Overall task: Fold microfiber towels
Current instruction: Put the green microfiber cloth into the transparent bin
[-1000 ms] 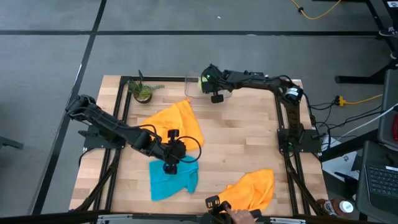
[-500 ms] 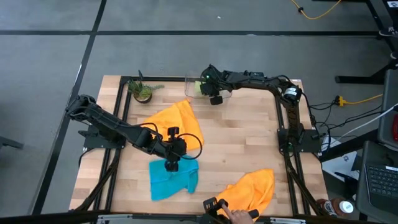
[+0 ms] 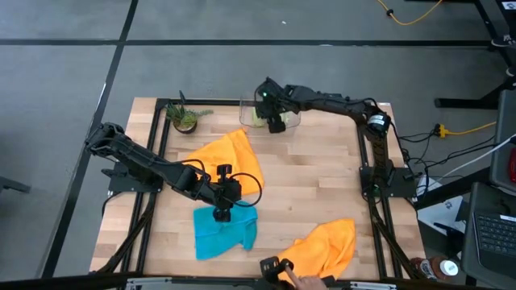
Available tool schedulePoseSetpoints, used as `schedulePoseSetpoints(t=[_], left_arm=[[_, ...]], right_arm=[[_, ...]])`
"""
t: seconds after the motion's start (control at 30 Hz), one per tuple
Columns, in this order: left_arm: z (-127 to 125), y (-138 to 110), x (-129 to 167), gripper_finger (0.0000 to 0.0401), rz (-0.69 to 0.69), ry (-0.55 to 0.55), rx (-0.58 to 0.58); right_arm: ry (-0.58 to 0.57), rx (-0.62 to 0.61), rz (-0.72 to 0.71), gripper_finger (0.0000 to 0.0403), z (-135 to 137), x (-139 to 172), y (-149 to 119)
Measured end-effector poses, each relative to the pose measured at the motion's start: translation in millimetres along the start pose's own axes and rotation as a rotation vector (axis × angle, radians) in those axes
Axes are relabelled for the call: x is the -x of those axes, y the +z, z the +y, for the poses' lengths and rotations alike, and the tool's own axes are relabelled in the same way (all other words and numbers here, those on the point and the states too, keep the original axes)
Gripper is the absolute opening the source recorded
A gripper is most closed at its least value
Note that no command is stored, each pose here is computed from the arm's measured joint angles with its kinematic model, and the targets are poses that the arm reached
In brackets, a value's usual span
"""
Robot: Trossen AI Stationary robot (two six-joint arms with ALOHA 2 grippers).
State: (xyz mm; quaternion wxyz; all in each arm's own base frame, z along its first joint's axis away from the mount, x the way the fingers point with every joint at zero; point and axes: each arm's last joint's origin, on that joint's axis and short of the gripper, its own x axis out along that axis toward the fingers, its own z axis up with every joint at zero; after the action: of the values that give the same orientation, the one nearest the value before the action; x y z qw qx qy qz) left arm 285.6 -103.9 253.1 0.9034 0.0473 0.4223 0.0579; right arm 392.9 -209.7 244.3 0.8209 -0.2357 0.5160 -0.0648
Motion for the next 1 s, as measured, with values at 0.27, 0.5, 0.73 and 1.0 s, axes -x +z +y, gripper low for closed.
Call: schedulePoseSetpoints(t=[0.27,0.5,0.73,1.0], left_arm=[[0,0,0,0.0123,0.001,0.000,-0.001],[0,0,0,0.0123,0.000,0.001,0.000],[0,0,0,0.0123,0.000,0.002,0.000],[2,1,-1,0.0123,0.001,0.007,0.003]], right_arm=[[0.102,-0.369,-0.093,0.0142,-43,5,-35],[0.226,-0.388,-0.145,0.0016,-36,-34,-38],[0.278,-0.367,-0.119,0.0006,-15,-76,-35],[0.374,-0.356,-0.100,0.0004,-7,-73,-32]])
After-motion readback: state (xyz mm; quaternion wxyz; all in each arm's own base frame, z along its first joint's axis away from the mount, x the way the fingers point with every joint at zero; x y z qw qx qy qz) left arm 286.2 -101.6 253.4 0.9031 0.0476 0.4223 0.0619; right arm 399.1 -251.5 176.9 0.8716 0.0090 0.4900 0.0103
